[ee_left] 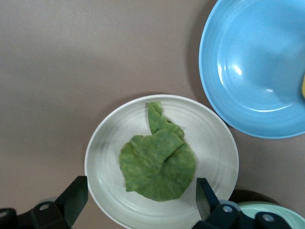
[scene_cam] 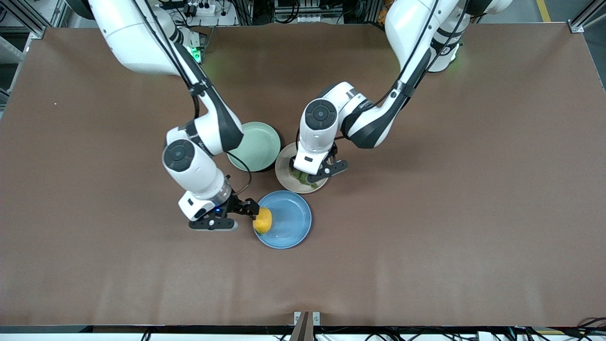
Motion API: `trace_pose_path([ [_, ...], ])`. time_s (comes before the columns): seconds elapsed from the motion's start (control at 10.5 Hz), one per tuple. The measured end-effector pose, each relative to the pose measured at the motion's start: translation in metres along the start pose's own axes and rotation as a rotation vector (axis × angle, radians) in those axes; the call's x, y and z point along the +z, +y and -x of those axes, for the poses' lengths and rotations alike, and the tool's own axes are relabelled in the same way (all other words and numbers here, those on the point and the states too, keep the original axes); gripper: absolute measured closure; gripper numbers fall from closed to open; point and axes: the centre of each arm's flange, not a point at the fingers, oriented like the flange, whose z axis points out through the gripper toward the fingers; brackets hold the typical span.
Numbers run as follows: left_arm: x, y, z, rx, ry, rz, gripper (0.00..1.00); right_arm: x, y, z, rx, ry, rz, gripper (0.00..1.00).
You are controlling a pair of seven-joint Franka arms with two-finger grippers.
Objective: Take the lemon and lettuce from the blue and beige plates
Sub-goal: 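Close the left gripper on the lettuce while the right gripper grips the lemon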
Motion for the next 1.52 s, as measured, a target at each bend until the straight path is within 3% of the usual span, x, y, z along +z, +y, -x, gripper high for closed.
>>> trace_pose_path([
  [0.38, 0.034, 0.006, 0.008, 0.011, -0.006, 0.01, 0.0, 0.022, -0.011, 0.01, -0.055, 0.013, 0.02, 0.0],
  [0.76, 0.074, 0.004, 0.018, 0.037, -0.014, -0.037, 0.0, 0.049, -0.018, 0.021, -0.107, 0.037, 0.024, 0.0],
  [1.23, 0.097, 0.005, 0.025, 0.048, -0.019, -0.04, 0.0, 0.071, -0.032, 0.034, -0.145, 0.066, 0.006, 0.0],
  [1.52, 0.095, 0.009, 0.023, 0.047, -0.006, -0.007, 0.09, 0.082, -0.036, 0.038, -0.156, 0.059, 0.01, 0.0],
])
